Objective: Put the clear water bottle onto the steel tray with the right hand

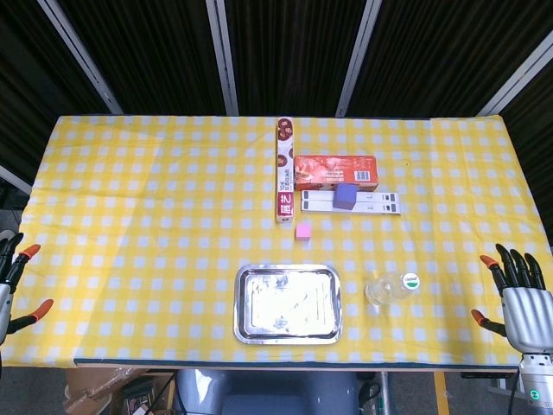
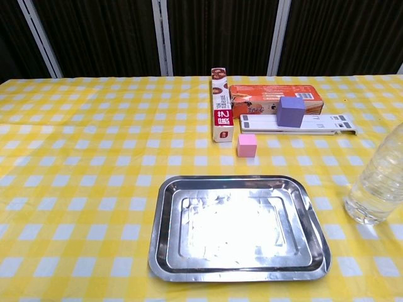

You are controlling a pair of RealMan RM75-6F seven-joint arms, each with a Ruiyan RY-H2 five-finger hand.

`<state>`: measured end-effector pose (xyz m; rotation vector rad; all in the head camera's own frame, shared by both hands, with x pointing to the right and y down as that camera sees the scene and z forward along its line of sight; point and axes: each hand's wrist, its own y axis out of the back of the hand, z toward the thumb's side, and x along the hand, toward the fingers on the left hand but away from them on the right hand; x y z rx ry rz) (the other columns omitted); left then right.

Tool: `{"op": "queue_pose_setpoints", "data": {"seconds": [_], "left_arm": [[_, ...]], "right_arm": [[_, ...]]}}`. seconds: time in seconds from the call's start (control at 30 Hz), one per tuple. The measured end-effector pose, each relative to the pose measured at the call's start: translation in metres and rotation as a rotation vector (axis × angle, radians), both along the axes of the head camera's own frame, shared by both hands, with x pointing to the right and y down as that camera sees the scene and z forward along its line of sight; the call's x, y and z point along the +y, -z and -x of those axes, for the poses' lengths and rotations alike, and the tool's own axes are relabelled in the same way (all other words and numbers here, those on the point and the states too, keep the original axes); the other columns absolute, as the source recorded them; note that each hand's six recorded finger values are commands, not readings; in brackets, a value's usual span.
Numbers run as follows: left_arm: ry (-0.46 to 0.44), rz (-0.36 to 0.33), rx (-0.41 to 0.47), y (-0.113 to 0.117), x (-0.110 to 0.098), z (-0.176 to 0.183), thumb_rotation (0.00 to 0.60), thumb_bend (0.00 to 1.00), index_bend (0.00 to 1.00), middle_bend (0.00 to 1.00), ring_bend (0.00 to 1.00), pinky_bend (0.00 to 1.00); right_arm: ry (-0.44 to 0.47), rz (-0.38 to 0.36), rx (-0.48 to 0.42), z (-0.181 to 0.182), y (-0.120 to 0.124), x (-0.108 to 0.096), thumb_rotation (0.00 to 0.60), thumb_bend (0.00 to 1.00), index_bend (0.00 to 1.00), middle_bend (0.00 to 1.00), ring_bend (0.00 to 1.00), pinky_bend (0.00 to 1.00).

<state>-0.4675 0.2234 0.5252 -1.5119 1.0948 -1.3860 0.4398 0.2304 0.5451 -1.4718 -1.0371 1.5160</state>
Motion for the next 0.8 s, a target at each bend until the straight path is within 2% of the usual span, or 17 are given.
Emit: {"op": "queue_pose_setpoints", "data": {"seconds": [0.8], "left_arm": [[0.005,0.007,0.000,-0.0033,-0.0045,0.0005,0.600,0.21,0.14,0.00,0.00,0.00]], "right_arm": [[-0.014,0.021,-0.007,-0.0032,-0.0025,0.0038,0.600,0.11,0.18,0.06,0.00,0.00]]}}
